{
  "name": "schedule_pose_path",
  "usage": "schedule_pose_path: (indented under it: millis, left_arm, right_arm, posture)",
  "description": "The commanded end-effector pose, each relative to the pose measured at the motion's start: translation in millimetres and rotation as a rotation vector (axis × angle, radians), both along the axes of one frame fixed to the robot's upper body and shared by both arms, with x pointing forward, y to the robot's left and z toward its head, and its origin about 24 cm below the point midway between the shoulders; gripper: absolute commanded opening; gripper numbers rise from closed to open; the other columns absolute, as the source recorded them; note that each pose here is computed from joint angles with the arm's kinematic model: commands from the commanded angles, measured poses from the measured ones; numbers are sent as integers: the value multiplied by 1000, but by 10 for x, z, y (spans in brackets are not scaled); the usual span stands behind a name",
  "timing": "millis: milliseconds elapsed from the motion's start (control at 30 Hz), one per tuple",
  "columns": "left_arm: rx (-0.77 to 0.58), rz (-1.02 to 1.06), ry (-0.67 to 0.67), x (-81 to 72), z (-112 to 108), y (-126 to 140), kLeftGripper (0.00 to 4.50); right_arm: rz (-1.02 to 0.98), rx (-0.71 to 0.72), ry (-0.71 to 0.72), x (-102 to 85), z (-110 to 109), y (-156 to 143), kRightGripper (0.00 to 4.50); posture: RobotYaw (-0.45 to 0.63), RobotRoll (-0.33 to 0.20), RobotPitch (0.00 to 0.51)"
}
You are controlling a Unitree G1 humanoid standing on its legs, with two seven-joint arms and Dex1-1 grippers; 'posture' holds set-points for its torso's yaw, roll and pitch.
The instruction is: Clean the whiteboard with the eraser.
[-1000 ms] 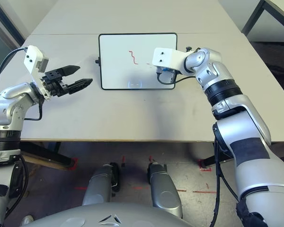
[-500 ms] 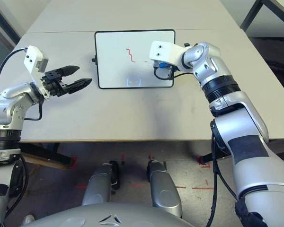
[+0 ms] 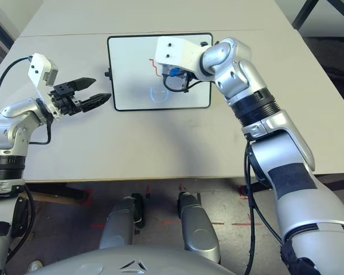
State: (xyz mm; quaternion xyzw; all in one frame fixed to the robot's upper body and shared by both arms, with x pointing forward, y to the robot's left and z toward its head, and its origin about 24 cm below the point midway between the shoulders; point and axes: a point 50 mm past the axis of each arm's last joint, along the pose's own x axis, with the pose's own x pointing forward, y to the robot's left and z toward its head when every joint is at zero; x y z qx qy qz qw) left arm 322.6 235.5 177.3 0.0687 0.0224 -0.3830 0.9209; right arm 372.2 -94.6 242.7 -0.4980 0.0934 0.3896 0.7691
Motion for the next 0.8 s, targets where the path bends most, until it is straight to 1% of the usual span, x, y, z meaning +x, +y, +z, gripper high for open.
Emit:
schedule_pose_path:
  millis: [33,167,400,800]
  left_arm:
    - [20,-1,-2,-6,-4,12,4500]
    - [18,-1,-2,-10,-12,7,4500]
    - [16,1,-5,-6,-13,4,4500]
    - [15,11,-10,-23,-10,28,4500]
  right_arm:
    - [10,-27,-19,-23,14,68,218]
    - [-4,-43,-24,-10,-47,78,218]
    - [-44,-69,-42,74,-126,27,218]
    - [-53,-67,-1,138,-279,58,218]
  posture:
    - [-151,0,178]
    - [-151,0,178]
    - [-149,0,178]
    - [-133,0,180]
